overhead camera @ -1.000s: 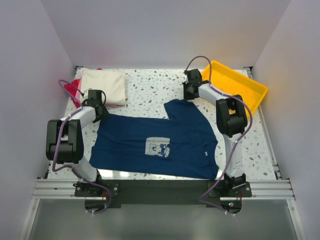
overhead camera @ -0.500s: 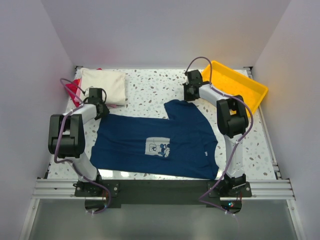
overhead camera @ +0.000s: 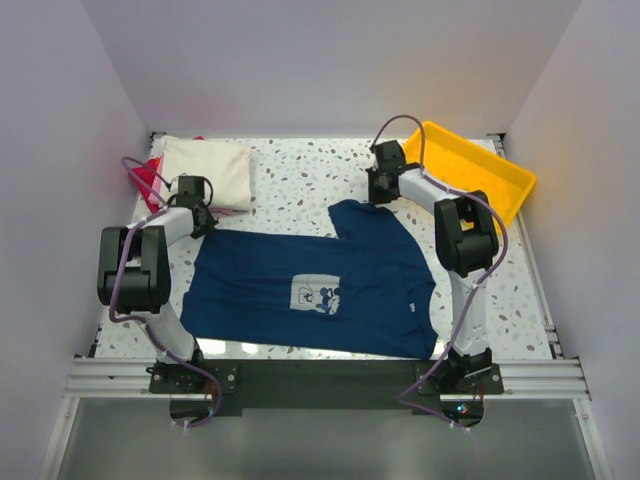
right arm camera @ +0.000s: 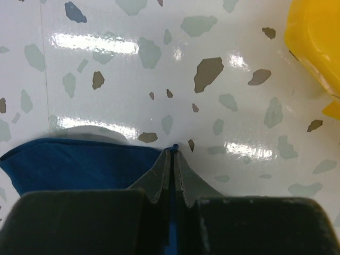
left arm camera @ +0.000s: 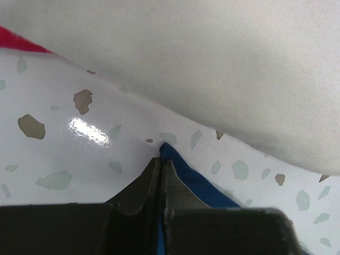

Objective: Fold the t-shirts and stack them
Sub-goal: Fold the tshirt

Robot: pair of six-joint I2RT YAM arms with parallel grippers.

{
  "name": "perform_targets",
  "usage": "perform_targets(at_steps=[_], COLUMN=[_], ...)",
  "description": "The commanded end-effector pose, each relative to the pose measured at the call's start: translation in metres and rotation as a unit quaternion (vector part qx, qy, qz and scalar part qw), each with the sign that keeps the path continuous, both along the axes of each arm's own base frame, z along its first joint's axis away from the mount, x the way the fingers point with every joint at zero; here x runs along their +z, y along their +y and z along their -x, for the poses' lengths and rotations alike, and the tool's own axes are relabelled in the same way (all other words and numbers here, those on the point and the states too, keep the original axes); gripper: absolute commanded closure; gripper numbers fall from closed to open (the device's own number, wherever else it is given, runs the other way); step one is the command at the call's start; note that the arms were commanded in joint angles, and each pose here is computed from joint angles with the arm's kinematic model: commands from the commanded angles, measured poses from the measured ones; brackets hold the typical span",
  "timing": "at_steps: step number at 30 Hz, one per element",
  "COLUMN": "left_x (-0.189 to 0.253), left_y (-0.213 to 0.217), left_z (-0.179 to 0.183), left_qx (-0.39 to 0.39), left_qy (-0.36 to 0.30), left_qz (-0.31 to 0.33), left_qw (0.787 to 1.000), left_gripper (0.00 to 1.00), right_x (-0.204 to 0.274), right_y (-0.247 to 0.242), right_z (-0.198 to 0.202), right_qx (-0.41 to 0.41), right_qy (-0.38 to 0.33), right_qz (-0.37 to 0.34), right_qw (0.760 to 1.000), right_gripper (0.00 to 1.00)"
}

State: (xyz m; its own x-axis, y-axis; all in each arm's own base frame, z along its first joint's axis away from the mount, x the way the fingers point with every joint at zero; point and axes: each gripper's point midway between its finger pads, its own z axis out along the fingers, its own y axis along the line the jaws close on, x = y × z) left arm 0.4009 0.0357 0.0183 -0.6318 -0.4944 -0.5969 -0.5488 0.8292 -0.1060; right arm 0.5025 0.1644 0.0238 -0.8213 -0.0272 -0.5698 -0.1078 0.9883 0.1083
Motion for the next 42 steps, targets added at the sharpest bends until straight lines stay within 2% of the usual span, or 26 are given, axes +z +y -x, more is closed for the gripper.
perform_targets(at_steps=[1, 13, 21, 22, 28, 32, 33, 34, 36, 37, 42], left_x=[0.015, 0.048, 0.053, 0.056, 0.059, 0.066, 0.068, 0.068, 0.07, 0.07, 0.066], left_y=[0.004, -0.002, -0.007, -0.008, -0.01, -0.011, -0.011, -0.012, -0.011, -0.012, -0.01], left_z=[-0.02, -0.043, -0.059, -0.061, -0.067, -0.066, -0.063, -0.06, -0.053, -0.05, -0.032], left_qx=[-0.004, -0.027, -0.042, -0.045, -0.06, -0.068, -0.068, -0.069, -0.069, -0.069, -0.068], left_qy=[-0.031, -0.068, -0.071, -0.074, -0.076, -0.094, -0.1, -0.102, -0.107, -0.107, -0.103], left_qz=[-0.005, 0.002, 0.008, 0.009, 0.006, 0.005, 0.004, 0.005, 0.003, 0.003, -0.002], left_qw=[0.999, 0.997, 0.997, 0.996, 0.995, 0.993, 0.993, 0.992, 0.992, 0.992, 0.992], left_gripper=[1.0, 1.0, 1.0, 1.0, 1.0, 1.0, 1.0, 1.0, 1.0, 1.0, 1.0], right_x=[0.021, 0.061, 0.083, 0.1, 0.11, 0.116, 0.132, 0.119, 0.145, 0.128, 0.141], right_y=[-0.001, -0.006, -0.01, -0.008, -0.002, 0.002, 0.004, 0.002, 0.001, -0.001, -0.007], right_z=[0.009, -0.03, -0.068, -0.078, -0.092, -0.078, -0.072, -0.058, -0.044, -0.027, 0.025], right_qx=[-0.006, -0.027, -0.032, -0.029, -0.021, -0.015, -0.008, -0.009, -0.004, -0.005, 0.006], right_qy=[0.003, -0.031, -0.056, -0.075, -0.083, -0.08, -0.09, -0.07, -0.093, -0.07, -0.062], right_qz=[-0.011, -0.05, -0.08, -0.088, -0.107, -0.125, -0.133, -0.131, -0.139, -0.137, -0.137], right_qw=[1.0, 0.998, 0.995, 0.993, 0.991, 0.989, 0.987, 0.989, 0.986, 0.988, 0.989], right_gripper=[1.0, 1.0, 1.0, 1.0, 1.0, 1.0, 1.0, 1.0, 1.0, 1.0, 1.0])
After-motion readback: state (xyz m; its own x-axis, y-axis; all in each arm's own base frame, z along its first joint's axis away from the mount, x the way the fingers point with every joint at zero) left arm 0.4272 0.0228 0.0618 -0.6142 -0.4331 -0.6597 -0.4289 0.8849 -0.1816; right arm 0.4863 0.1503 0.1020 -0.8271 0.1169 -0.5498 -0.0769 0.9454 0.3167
